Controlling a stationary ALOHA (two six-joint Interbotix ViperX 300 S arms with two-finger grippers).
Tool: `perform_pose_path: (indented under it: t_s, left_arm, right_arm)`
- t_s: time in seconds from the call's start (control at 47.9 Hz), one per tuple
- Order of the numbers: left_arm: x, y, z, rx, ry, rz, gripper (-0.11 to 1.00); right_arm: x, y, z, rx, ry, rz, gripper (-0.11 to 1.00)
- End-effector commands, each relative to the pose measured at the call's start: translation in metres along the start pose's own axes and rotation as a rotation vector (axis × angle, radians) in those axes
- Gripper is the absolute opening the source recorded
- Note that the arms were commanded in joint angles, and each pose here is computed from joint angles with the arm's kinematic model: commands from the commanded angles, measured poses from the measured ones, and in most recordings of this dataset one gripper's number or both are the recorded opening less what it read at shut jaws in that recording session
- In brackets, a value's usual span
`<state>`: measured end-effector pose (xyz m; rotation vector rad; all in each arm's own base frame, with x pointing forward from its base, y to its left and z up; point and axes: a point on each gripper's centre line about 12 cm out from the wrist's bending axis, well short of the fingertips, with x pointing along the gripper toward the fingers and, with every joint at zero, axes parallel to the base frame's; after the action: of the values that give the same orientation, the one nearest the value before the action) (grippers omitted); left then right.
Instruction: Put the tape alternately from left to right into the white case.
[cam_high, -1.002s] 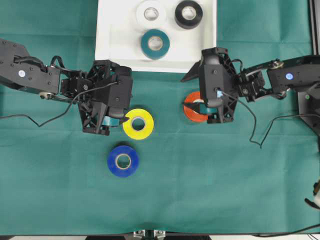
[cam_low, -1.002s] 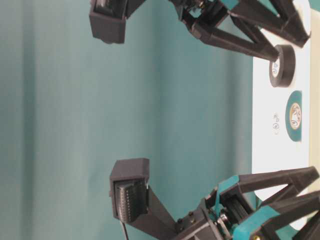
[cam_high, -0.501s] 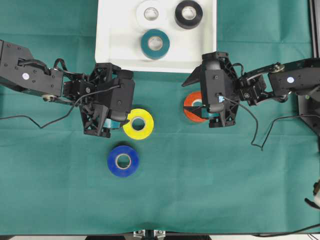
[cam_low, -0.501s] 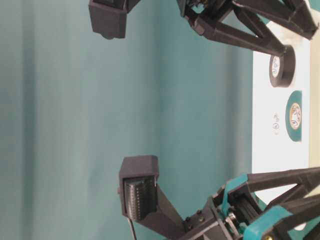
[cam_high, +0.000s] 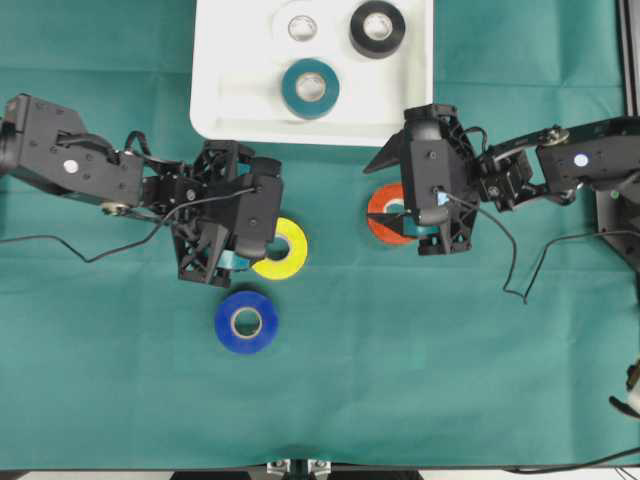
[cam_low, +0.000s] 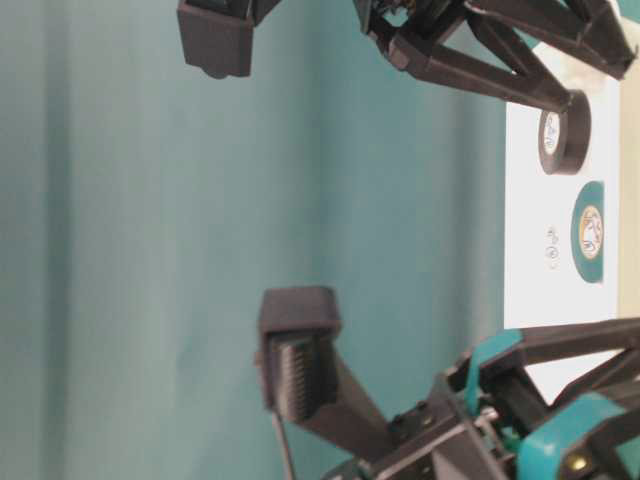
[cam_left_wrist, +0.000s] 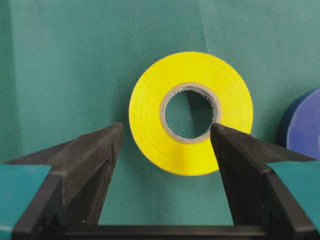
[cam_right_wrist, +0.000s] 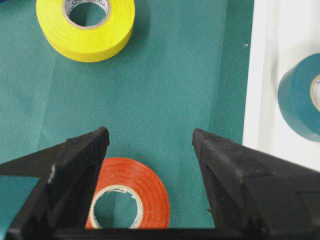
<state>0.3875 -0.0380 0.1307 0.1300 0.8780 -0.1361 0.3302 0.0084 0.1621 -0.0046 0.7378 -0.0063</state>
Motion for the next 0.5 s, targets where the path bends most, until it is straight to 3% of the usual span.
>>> perform_pose_path:
  t_s: [0.0,0.48]
  left_arm:
    - [0.0,0.0,0.014,-0.001,-0.038,0.002,0.95]
    - [0.02,0.004,0.006,-0.008,0.007,0.004,0.95]
  right_arm:
    - [-0.005,0.001,0.007,0.003,-0.031,0.007,0.75]
    - [-0.005,0.002,0.006,0.004,-0.028,0.008,0.75]
